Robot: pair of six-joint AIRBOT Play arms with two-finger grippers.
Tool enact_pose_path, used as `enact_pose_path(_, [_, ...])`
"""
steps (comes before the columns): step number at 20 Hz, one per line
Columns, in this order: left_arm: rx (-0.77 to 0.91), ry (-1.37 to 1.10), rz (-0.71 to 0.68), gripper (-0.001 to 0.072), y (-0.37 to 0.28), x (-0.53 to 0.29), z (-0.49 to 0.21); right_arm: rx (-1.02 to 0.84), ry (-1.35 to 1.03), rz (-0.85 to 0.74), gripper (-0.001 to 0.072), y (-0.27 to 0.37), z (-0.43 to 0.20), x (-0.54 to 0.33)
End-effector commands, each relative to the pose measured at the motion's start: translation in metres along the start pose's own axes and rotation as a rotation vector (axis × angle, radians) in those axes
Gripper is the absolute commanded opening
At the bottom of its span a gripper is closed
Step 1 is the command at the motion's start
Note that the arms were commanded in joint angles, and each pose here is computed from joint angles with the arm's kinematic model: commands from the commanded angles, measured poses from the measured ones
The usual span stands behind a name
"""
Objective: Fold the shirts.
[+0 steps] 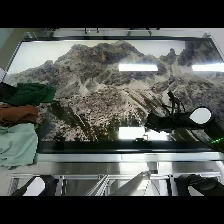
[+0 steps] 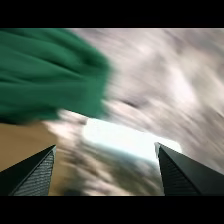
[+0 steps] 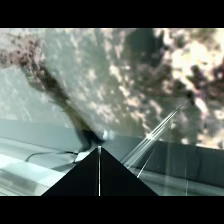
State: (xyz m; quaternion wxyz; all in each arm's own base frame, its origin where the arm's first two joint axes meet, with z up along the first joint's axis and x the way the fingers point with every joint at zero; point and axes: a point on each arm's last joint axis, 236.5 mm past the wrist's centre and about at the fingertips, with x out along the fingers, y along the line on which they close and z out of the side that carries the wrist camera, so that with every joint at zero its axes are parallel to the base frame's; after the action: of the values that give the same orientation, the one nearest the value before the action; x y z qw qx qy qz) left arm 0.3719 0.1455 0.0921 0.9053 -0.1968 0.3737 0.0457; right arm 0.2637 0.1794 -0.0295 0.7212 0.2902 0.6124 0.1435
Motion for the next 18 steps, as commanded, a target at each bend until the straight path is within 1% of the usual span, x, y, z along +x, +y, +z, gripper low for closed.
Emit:
enact_pose_path(1, [-0.148,0.05,0.083,0.0711,0.086,0.029,0.004,0.0,-0.045,0.004,0.0016,0.001,0.01,0.0])
enact_pose_path(4, [-0.169,0.219,0.032,0.071,0.102,0.07,-0.028,0.0,-0.07,0.007,0.0015,0.002,0.016,-0.001])
enact_pose_path(8, [-0.019,0.442,0.073,0.071,0.114,0.107,-0.062,-0.021,-0.103,0.008,0.0016,0.002,0.024,-0.001])
enact_pose_path(10, [0.028,0.485,0.046,0.071,0.099,0.129,-0.065,-0.019,-0.103,0.009,0.0016,0.003,0.024,-0.001])
enact_pose_path(12, [0.088,0.476,0.027,0.0708,0.081,0.151,-0.054,-0.02,-0.102,0.009,0.0016,0.002,0.024,-0.001])
enact_pose_path(13, [0.115,0.451,0.025,0.0694,0.072,0.159,-0.041,-0.019,-0.102,0.009,0.0016,0.003,0.024,-0.001])
enact_pose_path(14, [0.14,0.409,0.028,0.064,0.062,0.165,-0.022,-0.019,-0.102,0.009,0.0016,0.003,0.024,-0.001])
enact_pose_path(15, [0.166,0.369,0.03,0.0564,0.053,0.166,-0.003,-0.019,-0.102,0.009,0.0016,0.003,0.024,-0.001])
enact_pose_path(17, [0.211,0.299,0.025,0.0555,0.033,0.162,0.031,-0.02,-0.101,0.009,0.0016,0.003,0.024,-0.001])
enact_pose_path(18, [0.214,0.269,0.028,0.0527,0.028,0.158,0.045,-0.02,-0.102,0.009,0.0016,0.003,0.024,-0.001])
